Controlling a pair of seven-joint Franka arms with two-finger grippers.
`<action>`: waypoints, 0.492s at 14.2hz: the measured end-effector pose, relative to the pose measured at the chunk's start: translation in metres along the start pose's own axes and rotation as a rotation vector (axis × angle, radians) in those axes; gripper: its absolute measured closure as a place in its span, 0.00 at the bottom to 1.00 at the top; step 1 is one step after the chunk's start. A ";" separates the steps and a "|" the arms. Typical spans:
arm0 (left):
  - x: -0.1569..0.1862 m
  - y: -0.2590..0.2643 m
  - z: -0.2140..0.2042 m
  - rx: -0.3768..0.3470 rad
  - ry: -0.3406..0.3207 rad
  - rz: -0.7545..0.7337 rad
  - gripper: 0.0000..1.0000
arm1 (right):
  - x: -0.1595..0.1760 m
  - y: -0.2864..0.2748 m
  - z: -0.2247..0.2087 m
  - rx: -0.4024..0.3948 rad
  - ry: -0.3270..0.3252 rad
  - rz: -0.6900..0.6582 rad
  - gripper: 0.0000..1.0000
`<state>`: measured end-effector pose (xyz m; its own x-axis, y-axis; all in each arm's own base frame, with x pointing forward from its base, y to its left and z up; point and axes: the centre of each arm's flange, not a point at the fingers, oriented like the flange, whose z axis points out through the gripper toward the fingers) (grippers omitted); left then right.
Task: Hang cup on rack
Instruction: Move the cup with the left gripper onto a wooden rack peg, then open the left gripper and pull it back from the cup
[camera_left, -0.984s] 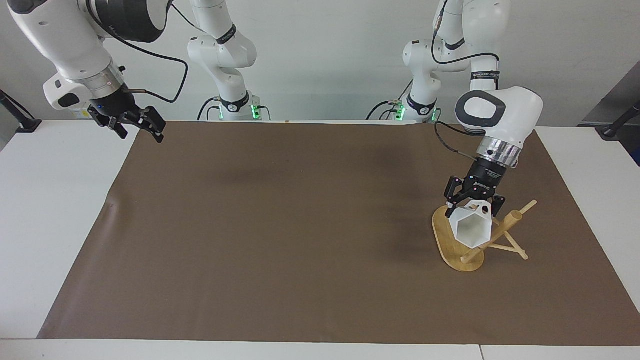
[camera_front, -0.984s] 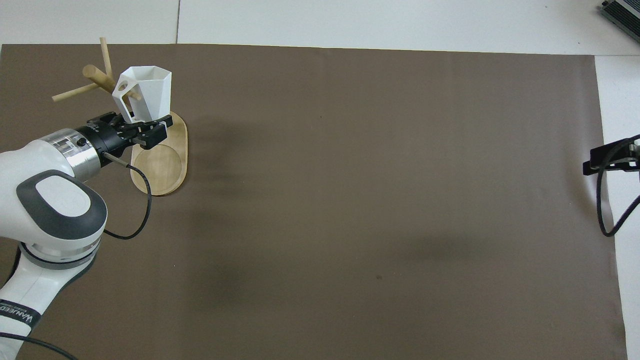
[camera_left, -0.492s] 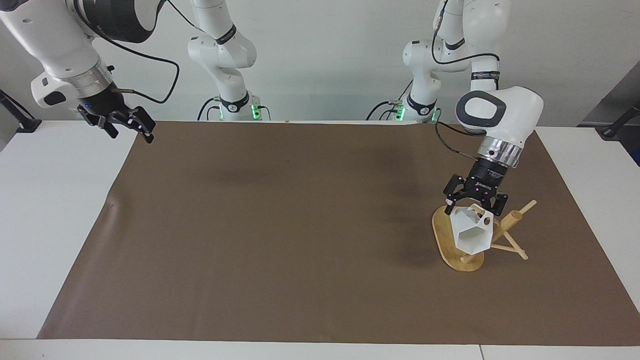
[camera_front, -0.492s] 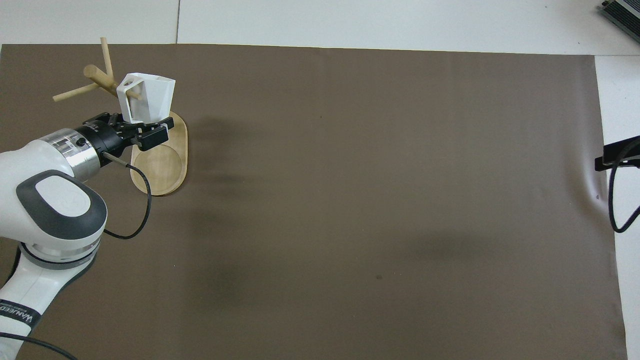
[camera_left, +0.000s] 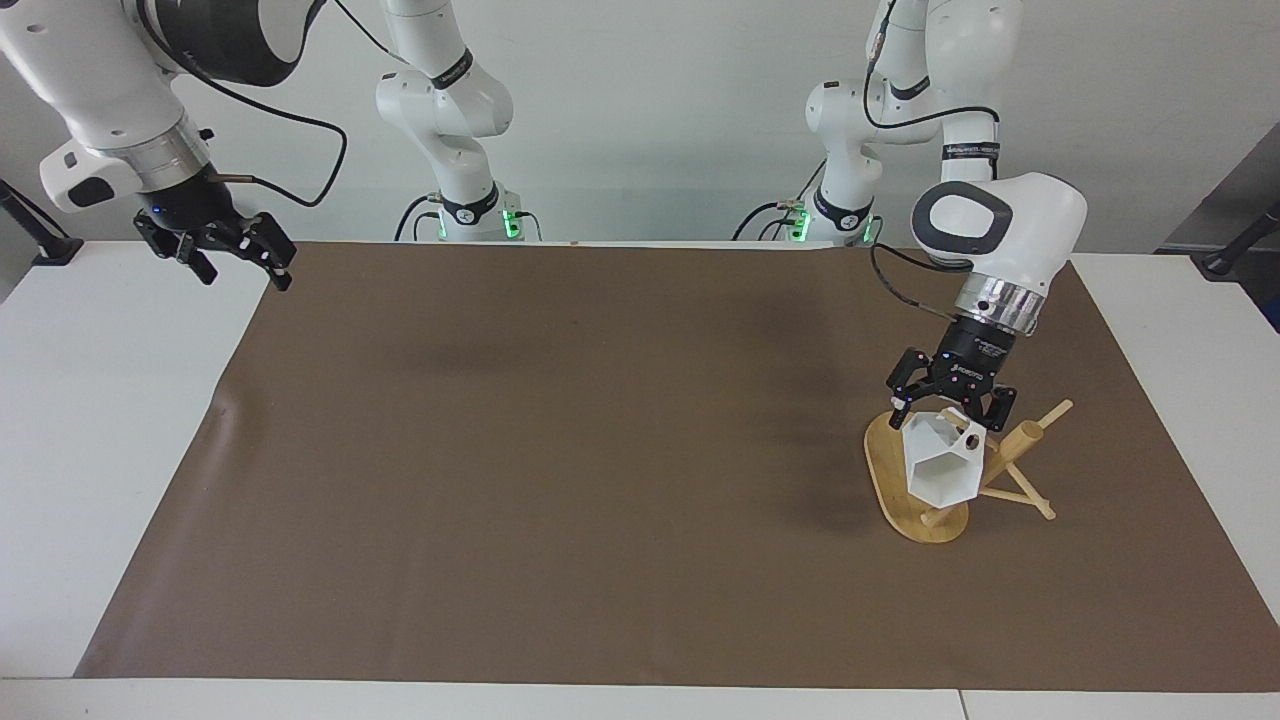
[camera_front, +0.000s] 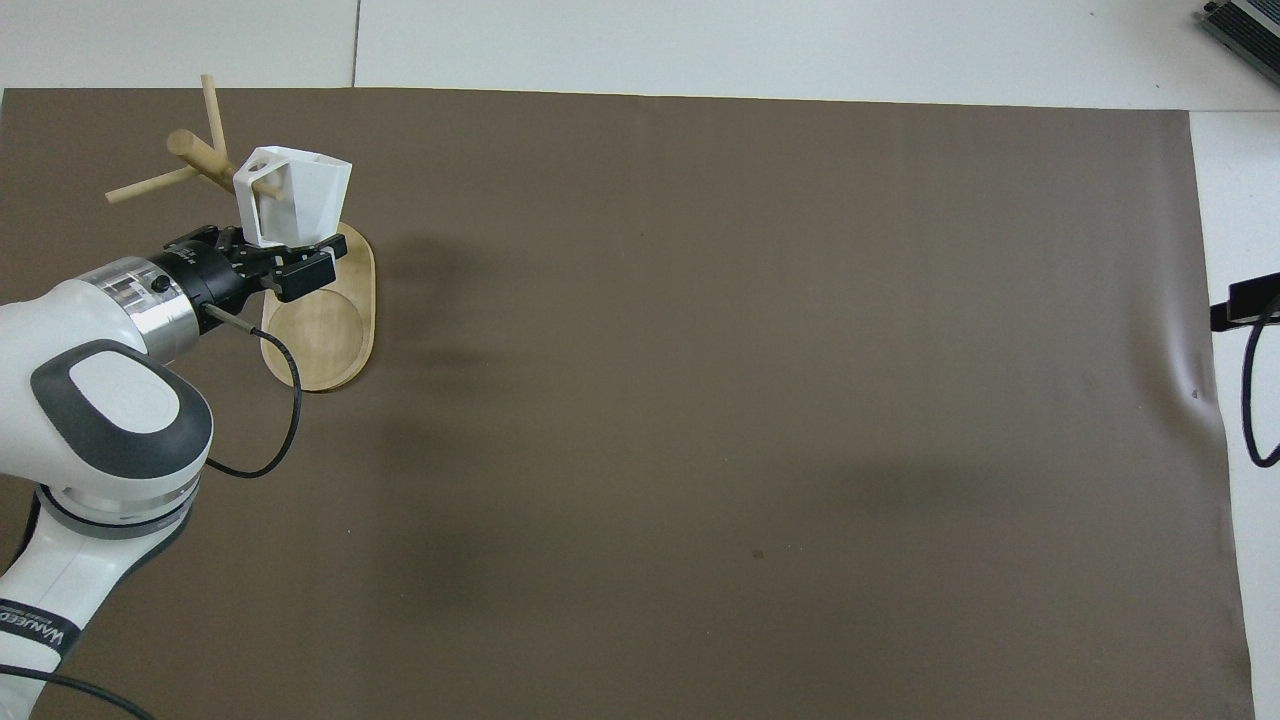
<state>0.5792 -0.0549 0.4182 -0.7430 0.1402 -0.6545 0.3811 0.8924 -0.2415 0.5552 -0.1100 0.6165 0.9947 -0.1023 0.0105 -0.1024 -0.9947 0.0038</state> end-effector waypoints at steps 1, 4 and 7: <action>-0.001 0.005 -0.002 0.014 0.023 0.019 0.00 | 0.000 -0.001 0.000 0.000 0.000 -0.002 0.00; -0.006 0.020 -0.015 0.038 0.040 0.022 0.00 | 0.001 -0.007 0.000 0.000 0.000 0.004 0.00; -0.014 0.021 -0.033 0.044 0.049 0.066 0.00 | 0.001 -0.014 0.000 0.001 0.002 0.003 0.00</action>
<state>0.5793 -0.0234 0.4462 -0.7413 0.2197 -0.6342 0.4527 0.8612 -0.2309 0.5579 -0.0966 0.6166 0.9944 -0.1050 0.0123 -0.1050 -0.9945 0.0029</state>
